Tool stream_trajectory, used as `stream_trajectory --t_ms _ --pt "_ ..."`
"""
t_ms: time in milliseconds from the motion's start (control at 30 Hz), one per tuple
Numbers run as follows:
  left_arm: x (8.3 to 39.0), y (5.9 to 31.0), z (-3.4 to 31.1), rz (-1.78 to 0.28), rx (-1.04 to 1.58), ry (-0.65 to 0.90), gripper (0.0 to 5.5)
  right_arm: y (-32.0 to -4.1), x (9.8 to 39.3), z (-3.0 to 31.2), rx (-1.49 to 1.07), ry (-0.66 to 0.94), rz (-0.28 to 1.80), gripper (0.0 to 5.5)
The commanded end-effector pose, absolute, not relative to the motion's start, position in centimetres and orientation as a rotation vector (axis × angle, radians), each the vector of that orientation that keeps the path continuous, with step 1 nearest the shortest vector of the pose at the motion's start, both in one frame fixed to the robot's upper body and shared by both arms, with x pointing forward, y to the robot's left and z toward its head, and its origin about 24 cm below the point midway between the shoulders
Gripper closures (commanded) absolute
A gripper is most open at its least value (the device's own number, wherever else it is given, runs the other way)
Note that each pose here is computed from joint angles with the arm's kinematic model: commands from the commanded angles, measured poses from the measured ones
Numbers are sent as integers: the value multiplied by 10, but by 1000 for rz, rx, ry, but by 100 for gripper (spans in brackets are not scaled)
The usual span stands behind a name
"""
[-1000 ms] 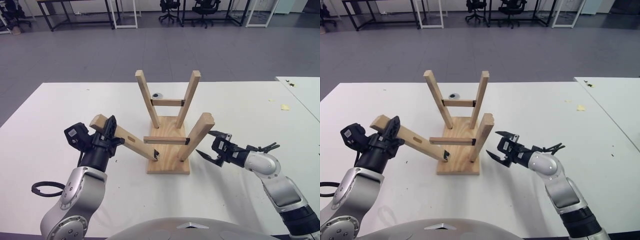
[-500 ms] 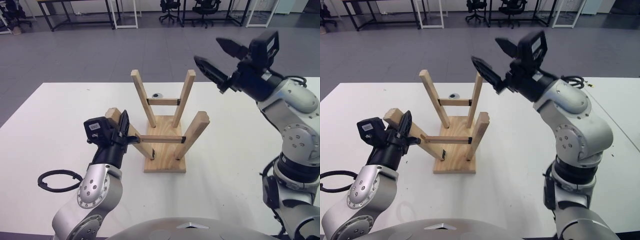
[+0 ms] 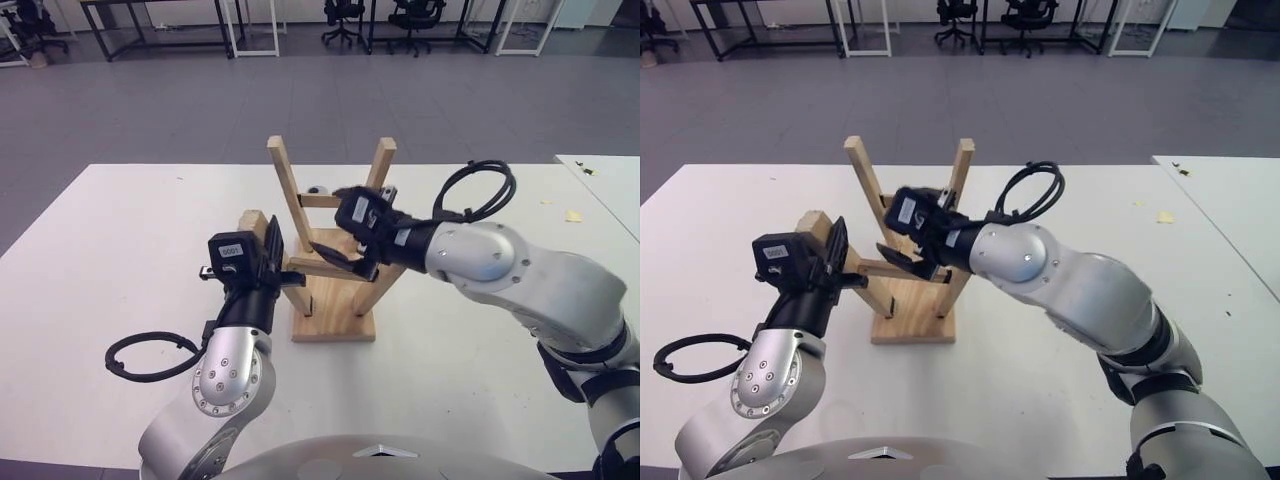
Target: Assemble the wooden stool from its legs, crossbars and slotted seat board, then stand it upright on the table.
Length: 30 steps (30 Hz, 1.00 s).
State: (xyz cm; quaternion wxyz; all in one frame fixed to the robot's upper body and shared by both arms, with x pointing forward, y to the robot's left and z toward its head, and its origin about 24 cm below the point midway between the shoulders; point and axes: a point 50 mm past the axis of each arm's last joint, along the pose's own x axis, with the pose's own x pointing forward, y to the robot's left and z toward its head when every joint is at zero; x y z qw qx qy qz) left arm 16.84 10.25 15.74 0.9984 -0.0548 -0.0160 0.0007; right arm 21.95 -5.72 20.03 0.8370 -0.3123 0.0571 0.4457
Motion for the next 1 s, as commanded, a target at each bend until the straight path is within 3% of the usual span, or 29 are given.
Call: stream_trajectory --t_ms 33,200,500,733,1000 --pt "169 103 127 43 50 165 443 -48 230 172 -821 206 895 142" --pt "165 107 129 103 -13 167 442 -51 235 150 -875 256 866 142" --pt "156 120 122 182 -107 184 442 -49 241 145 -808 212 850 142" --pt "151 112 119 114 -38 177 442 -42 243 156 -761 116 866 142" --pt "166 90 121 -40 108 151 438 -50 237 131 -789 265 897 142"
